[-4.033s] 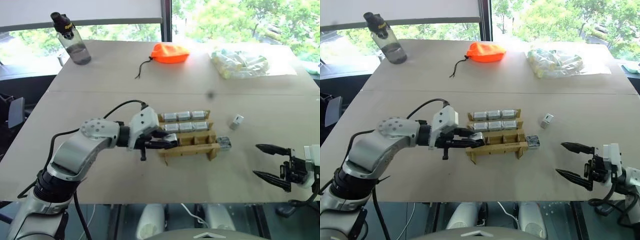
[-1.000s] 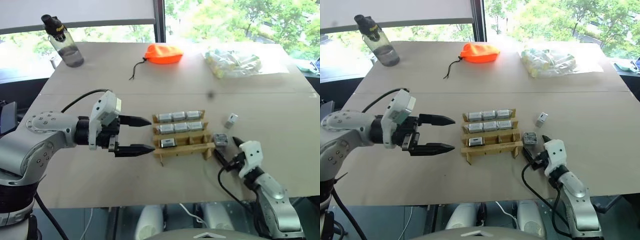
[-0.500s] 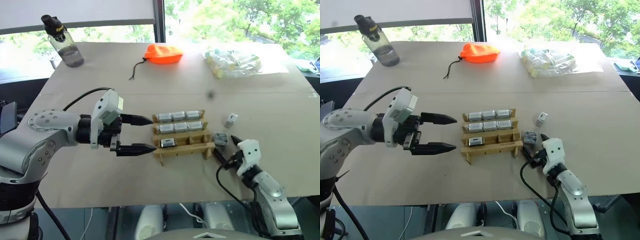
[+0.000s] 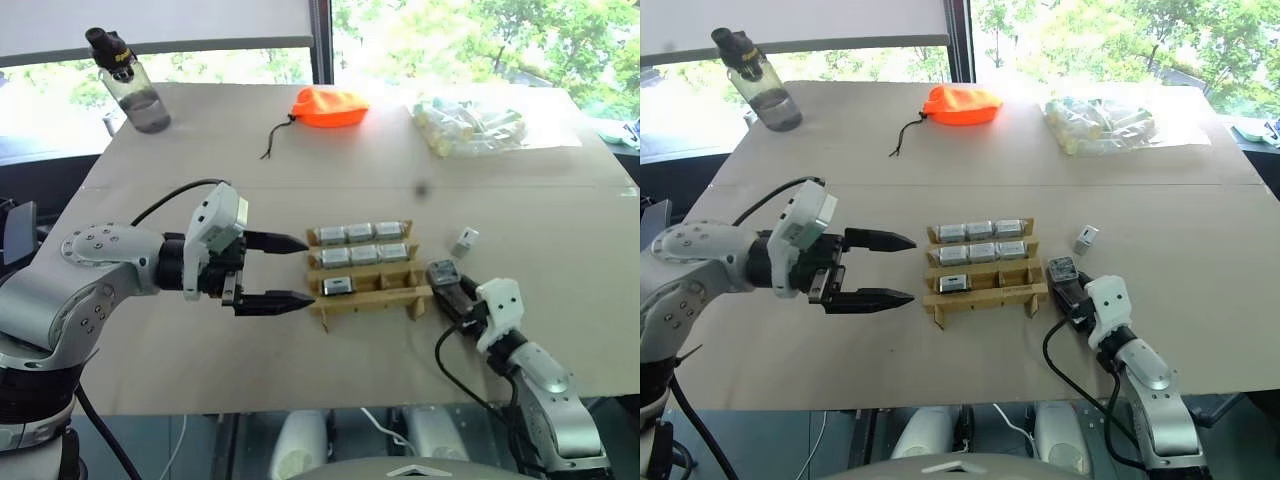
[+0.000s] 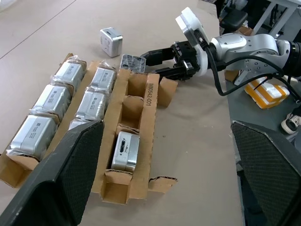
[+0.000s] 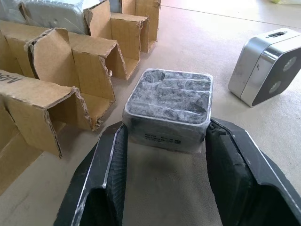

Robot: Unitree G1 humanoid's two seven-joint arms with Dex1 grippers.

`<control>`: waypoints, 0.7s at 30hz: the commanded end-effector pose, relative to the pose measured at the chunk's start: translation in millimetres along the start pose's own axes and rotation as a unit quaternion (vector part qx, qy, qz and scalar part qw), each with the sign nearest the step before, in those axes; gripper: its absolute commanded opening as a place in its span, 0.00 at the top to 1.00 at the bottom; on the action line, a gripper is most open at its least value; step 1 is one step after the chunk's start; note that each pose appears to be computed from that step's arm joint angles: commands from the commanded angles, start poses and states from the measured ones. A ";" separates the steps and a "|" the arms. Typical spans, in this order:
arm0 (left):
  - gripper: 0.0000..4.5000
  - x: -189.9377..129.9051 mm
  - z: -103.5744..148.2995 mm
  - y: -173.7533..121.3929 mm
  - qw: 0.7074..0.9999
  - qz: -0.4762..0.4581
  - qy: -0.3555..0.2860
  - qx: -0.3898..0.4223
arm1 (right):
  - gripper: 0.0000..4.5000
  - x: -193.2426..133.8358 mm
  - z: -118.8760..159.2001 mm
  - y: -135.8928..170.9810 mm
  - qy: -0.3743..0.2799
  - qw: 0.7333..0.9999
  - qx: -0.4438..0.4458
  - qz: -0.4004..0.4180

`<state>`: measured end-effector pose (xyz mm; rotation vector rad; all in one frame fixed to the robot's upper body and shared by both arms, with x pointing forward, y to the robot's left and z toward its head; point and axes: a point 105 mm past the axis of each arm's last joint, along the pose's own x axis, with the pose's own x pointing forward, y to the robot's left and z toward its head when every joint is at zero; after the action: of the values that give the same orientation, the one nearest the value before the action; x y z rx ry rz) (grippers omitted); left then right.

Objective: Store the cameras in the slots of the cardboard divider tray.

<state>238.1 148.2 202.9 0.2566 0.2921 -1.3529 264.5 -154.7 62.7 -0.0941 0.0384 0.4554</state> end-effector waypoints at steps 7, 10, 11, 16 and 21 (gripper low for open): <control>0.00 5.6 10.3 0.8 0.999 -0.028 -0.026 0.013 | 0.60 -29.1 35.9 -40.4 -0.055 0.994 -0.090 0.026; 0.00 14.2 15.4 3.3 0.998 -0.047 -0.048 0.002 | 0.60 -31.4 38.9 -36.0 -0.053 0.990 -0.114 0.065; 0.00 18.9 16.7 3.0 0.997 -0.057 -0.054 -0.003 | 0.60 -31.3 40.0 -32.6 -0.055 0.988 -0.120 0.079; 0.00 37.1 17.8 7.0 0.994 -0.081 -0.066 -0.025 | 0.60 -26.6 47.3 -17.0 -0.073 0.978 -0.150 0.126; 0.00 66.5 20.0 25.6 0.992 -0.095 -0.066 -0.059 | 0.60 -6.9 71.9 5.0 -0.116 0.939 -0.259 0.194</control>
<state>272.1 89.5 198.5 0.0331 0.2777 -1.5245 260.0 -156.7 116.5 -0.4614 -0.2035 0.8112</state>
